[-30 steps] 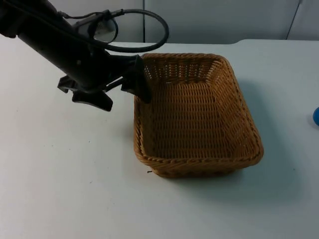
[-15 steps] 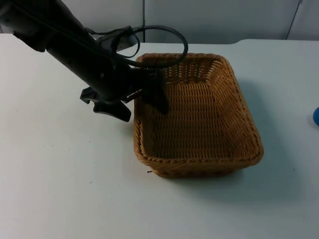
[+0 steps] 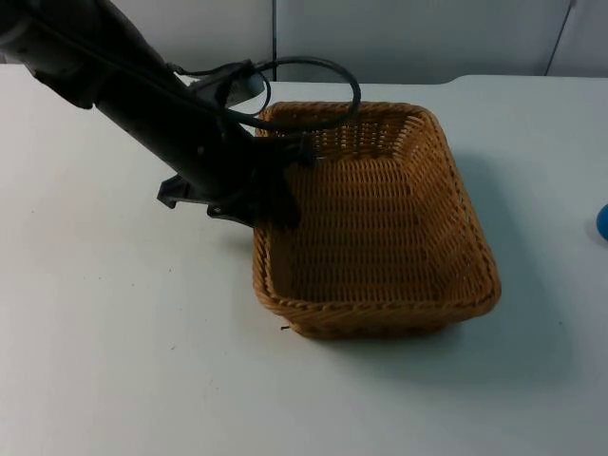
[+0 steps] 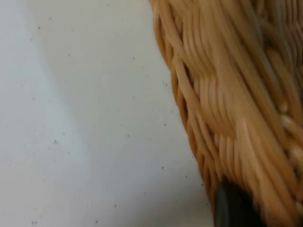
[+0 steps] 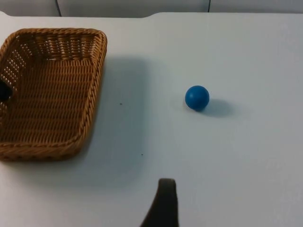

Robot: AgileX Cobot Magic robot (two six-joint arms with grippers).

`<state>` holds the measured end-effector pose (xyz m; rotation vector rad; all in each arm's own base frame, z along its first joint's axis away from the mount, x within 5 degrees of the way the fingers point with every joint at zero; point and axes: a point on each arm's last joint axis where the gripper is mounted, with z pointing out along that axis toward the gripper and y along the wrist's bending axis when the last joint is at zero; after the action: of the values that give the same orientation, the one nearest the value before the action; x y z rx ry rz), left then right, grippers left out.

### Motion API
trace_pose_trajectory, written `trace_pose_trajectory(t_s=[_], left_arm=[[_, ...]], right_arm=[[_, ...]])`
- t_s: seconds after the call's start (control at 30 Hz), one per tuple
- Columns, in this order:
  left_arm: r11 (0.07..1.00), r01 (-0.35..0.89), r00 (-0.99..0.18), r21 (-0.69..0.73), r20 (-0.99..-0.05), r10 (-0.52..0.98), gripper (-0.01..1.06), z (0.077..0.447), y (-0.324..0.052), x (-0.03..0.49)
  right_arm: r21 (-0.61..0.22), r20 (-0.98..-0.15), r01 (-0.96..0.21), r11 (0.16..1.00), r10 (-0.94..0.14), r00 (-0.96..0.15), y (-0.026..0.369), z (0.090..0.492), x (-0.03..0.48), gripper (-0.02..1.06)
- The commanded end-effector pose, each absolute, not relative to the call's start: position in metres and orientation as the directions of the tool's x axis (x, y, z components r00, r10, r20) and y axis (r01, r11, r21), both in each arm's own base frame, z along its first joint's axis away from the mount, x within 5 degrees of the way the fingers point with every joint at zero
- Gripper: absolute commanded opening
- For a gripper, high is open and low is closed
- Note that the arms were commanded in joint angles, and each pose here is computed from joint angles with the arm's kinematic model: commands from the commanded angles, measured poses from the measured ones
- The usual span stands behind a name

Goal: Pick up the basket with the left hand and place the ball into the basket with the right hand.

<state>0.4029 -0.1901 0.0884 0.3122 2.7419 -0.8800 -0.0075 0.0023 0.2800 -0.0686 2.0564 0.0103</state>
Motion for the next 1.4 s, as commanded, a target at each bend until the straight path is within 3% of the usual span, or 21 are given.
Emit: trace_pose_trajectory(t_s=[0.0,0.3,0.4,0.77,1.03,1.37], left_arm=[[0.788,0.267,-0.949,-0.555,-0.294,0.114,0.23,0.091,-0.194,0.403],[0.786,0.213,-0.956,-0.58,-0.289,0.046,0.19,0.093,-0.195,0.406],[0.783,0.201,-0.954,-0.588,-0.3,0.019,0.0,0.104,-0.195,0.407],[0.759,0.112,-0.936,-0.641,-0.325,-0.137,0.0,0.159,-0.193,0.408],[0.756,0.065,-0.95,-0.651,-0.271,-0.152,0.0,0.189,-0.19,0.396],[0.847,0.081,-0.957,-0.525,-0.277,-0.08,0.0,0.217,-0.174,0.381]], right_arm=[[-0.026,-0.887,-0.045,0.999,-0.044,-0.459,0.002,0.279,-0.007,0.73],[-0.026,-0.887,-0.045,0.999,-0.044,-0.459,0.002,0.279,-0.007,0.73],[-0.026,-0.887,-0.045,0.999,-0.044,-0.459,0.002,0.279,-0.007,0.73],[-0.026,-0.887,-0.045,0.999,-0.044,-0.459,0.002,0.279,-0.007,0.73],[-0.026,-0.887,-0.045,0.999,-0.044,-0.459,0.002,0.279,-0.007,0.73],[-0.026,-0.887,-0.045,0.999,-0.044,-0.459,0.002,0.279,-0.007,0.73]])
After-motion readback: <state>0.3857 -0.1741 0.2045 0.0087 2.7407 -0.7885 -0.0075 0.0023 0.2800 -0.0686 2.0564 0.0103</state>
